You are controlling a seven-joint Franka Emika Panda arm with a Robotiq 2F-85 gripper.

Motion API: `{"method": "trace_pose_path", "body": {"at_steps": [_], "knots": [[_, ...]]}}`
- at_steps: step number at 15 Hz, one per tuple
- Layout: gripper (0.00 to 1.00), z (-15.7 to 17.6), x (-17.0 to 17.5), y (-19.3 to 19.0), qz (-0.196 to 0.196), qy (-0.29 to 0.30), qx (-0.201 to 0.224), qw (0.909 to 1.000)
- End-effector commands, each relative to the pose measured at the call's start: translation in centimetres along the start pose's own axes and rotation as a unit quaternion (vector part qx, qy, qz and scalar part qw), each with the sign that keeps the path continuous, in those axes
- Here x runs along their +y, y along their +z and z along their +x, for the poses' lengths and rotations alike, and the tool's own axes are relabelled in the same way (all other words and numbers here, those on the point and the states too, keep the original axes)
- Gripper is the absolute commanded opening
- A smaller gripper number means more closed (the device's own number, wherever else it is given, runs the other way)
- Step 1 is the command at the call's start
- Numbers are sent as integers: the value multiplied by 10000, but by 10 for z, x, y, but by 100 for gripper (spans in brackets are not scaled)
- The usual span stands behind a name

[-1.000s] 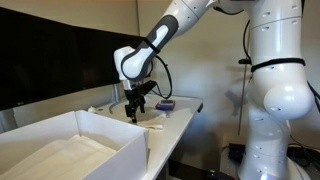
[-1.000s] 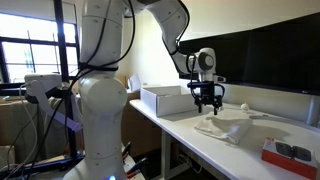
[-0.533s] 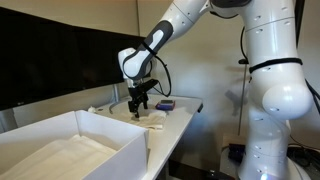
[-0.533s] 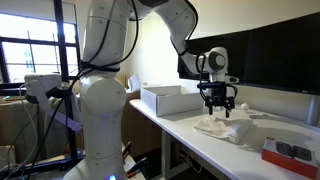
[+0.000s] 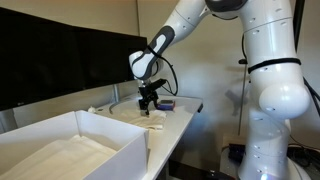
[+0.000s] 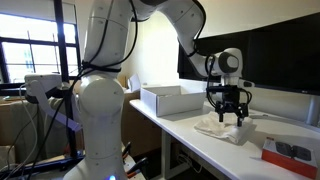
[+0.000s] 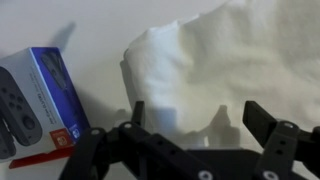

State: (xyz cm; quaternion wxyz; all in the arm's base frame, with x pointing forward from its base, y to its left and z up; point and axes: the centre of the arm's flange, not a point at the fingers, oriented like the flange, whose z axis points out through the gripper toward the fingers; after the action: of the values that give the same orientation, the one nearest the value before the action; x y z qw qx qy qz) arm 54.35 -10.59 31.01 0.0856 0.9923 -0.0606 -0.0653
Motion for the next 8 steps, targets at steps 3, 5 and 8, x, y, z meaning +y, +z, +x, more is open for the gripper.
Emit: {"method": "trace_pose_path", "body": {"at_steps": [3, 5, 8], "knots": [[100, -1, 3, 31, -33, -9, -414, 9991], [100, 0, 2, 41, -71, -16, -531, 9986], [100, 1, 5, 41, -81, 20, -540, 9985]]}}
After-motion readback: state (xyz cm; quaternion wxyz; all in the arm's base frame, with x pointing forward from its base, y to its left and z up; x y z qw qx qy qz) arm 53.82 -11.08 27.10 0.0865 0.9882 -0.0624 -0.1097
